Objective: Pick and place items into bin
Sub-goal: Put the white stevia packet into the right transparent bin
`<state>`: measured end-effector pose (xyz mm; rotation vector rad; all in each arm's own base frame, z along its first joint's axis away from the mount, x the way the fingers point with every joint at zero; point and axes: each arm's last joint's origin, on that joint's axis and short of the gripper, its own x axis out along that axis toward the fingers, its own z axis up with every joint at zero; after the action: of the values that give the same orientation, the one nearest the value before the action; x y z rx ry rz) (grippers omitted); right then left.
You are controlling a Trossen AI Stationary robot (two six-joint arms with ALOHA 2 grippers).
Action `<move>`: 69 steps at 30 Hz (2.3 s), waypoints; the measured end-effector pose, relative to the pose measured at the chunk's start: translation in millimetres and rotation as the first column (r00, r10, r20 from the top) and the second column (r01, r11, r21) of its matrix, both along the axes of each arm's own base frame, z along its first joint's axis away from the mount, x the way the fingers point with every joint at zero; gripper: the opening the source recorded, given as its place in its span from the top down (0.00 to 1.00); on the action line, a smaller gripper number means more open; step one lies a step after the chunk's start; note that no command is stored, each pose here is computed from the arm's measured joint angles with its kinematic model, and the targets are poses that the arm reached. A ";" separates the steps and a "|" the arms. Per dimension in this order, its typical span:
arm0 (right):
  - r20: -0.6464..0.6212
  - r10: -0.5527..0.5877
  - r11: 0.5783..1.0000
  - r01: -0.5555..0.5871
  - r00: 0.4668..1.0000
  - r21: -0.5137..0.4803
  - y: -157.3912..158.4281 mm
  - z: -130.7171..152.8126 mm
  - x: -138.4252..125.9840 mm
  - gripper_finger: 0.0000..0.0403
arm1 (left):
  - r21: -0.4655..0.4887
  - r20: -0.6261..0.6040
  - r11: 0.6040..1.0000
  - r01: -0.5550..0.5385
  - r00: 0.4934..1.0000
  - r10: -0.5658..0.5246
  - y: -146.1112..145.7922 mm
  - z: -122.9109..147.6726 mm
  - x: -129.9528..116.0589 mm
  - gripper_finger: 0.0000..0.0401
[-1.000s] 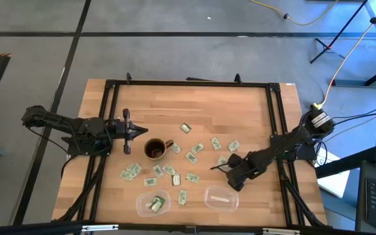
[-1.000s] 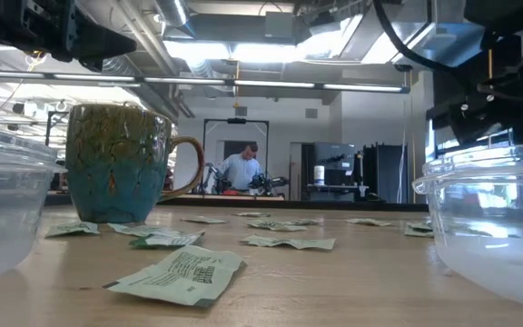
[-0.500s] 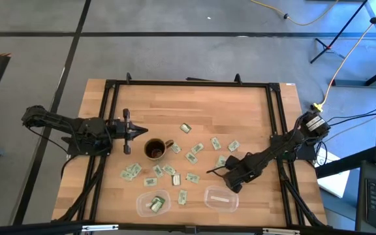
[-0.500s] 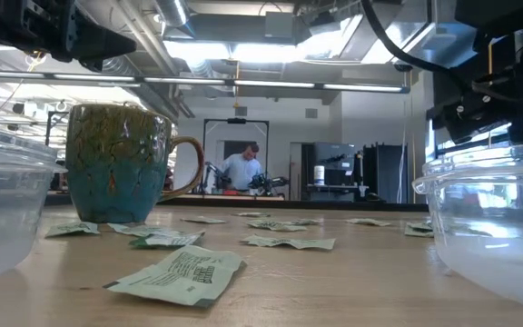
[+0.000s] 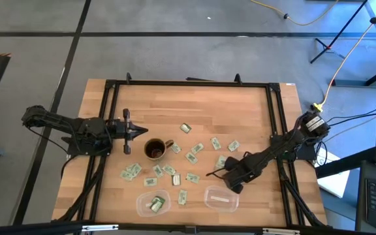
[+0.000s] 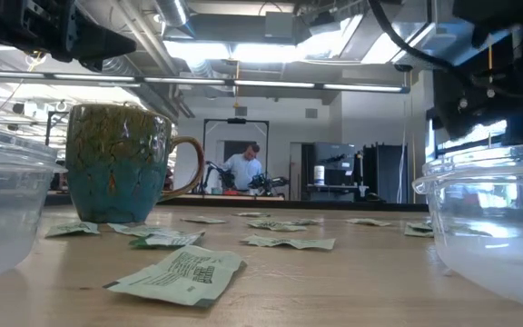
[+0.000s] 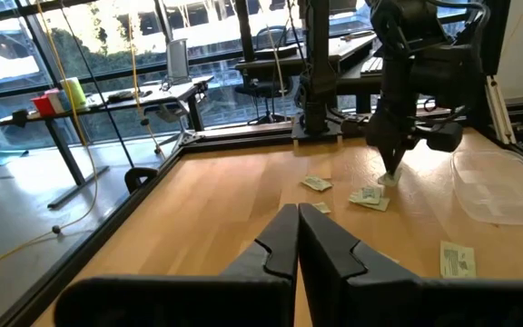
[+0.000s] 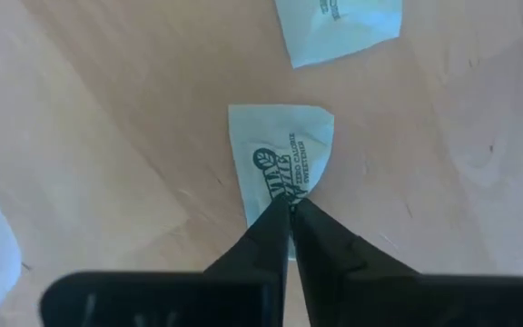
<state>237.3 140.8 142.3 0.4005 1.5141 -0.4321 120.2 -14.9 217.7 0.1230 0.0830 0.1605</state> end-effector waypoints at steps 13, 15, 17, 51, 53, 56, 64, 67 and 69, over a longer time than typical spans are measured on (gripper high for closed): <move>0.303 0.068 0.993 -0.093 0.951 0.068 16.4 59.6 27.6 0.94 | 0.018 -0.004 1.000 0.002 1.000 -0.002 0.0 -0.1 0.0 0.99; 0.386 0.095 0.985 -0.143 0.918 0.097 23.9 65.7 34.2 0.94 | 0.018 -0.004 1.000 0.002 1.000 -0.002 0.0 -0.1 0.0 0.99; 0.451 0.120 0.975 -0.190 0.884 0.114 30.6 70.2 38.4 0.94 | 0.018 -0.004 1.000 0.002 1.000 -0.002 0.0 -0.1 0.0 0.99; 0.416 0.216 0.953 -0.283 0.883 0.105 83.6 22.7 31.3 0.94 | 0.065 -0.071 0.998 -0.001 0.997 0.006 -1.3 -6.5 7.1 0.98; 0.405 0.209 0.956 -0.274 0.890 0.109 83.4 21.4 30.9 0.94 | 0.066 -0.071 0.998 -0.001 0.997 0.006 -1.3 -6.5 7.1 0.98; 0.404 0.208 0.955 -0.275 0.891 0.115 83.6 21.8 30.8 0.92 | 0.065 -0.071 0.998 -0.001 0.997 0.006 -1.3 -6.5 7.1 0.98; 0.383 0.199 0.946 -0.279 0.902 0.164 81.1 23.0 32.1 0.76 | 0.066 -0.071 0.998 -0.001 0.997 0.006 -1.3 -6.5 7.1 0.98; 0.386 0.184 0.945 -0.271 0.904 0.183 75.4 30.1 33.7 0.73 | 0.066 -0.071 0.998 -0.001 0.997 0.006 -1.3 -6.5 7.1 0.98; 0.379 0.180 0.949 -0.261 0.908 0.175 68.6 37.6 32.1 0.72 | 0.066 -0.071 0.998 -0.001 0.997 0.006 -1.3 -6.5 7.1 0.98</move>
<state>269.5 209.4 179.9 0.4491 1.2320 -0.0023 127.3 -16.2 211.1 0.1941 0.1494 0.1622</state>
